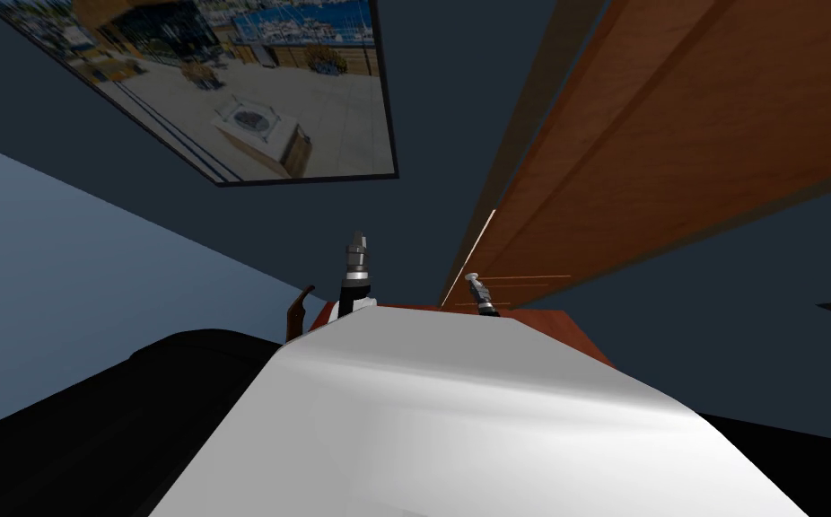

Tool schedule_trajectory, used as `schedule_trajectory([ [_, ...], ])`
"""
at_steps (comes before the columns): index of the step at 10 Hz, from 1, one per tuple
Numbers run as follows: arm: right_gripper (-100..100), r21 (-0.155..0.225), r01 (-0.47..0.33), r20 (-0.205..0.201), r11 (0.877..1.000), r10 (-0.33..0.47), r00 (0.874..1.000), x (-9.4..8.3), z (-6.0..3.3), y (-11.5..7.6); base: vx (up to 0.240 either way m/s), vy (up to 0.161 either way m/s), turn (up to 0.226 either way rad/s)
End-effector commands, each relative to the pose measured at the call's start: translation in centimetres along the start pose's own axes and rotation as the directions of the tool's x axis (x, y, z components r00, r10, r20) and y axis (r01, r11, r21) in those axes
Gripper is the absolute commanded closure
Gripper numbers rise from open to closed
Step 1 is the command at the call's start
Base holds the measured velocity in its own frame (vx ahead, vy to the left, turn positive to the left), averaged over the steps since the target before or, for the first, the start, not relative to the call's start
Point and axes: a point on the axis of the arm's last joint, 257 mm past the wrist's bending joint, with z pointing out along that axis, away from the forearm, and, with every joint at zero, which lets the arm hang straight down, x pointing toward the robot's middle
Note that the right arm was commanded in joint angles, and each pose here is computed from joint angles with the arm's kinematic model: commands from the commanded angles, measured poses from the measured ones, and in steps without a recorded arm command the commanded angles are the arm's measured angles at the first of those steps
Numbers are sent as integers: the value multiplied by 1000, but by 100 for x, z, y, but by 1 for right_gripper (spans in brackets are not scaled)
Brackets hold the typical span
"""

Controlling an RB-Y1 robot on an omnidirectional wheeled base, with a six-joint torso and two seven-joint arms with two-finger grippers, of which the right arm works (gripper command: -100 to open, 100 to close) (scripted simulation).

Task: Pull the door open

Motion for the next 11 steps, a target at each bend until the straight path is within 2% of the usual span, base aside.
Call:
schedule_trajectory([
  [1,100,-9,-67,-3,998,67,998,47,6,83,-39,-5,52],
  [4,100,-5,-162,4,987,162,987,26,25,72,-37,-9,51],
  [6,100,-4,-229,10,973,229,973,11,39,63,-44,-12,73],
  [7,100,-4,-236,10,972,236,972,11,39,63,-38,-7,30],
  [9,100,-2,-305,15,952,305,952,-4,52,52,-26,-9,38],
  [10,100,-2,-310,15,951,310,950,-4,52,52,-27,-10,37],
  [11,100,-2,-347,18,938,347,938,-11,59,47,-23,-11,30],
])
